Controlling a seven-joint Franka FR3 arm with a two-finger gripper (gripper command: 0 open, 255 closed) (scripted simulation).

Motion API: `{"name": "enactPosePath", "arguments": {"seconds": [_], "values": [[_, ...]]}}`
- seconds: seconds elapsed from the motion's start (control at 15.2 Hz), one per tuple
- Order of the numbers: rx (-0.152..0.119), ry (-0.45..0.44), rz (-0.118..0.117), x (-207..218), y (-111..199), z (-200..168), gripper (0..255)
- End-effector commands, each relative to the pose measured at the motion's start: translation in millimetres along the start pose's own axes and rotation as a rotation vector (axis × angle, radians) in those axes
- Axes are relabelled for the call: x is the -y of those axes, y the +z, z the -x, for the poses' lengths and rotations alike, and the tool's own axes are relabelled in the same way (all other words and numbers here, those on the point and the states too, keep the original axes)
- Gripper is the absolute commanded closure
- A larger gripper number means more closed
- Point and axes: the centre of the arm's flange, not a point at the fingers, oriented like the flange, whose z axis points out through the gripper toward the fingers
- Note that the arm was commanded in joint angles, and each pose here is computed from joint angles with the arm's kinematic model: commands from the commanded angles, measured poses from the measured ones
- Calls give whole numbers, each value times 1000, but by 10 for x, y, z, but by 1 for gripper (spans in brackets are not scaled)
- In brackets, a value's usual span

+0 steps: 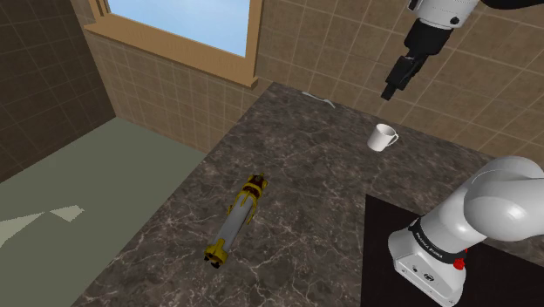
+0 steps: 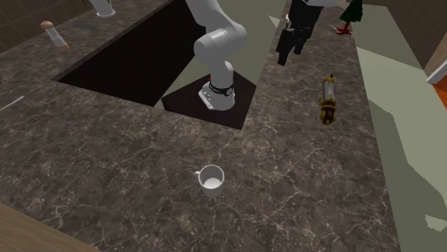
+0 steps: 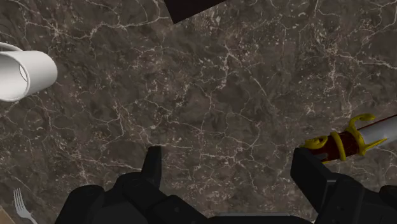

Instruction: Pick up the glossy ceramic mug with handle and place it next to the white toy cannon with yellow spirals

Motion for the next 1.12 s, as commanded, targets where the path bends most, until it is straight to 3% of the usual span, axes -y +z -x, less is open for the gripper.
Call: {"name": "enactPosePath", "arguments": {"seconds": [0.0,1.06], "values": [[0,0,0,0,0,0,0],[-26,7,14,-1517,1448,20,0]]}}
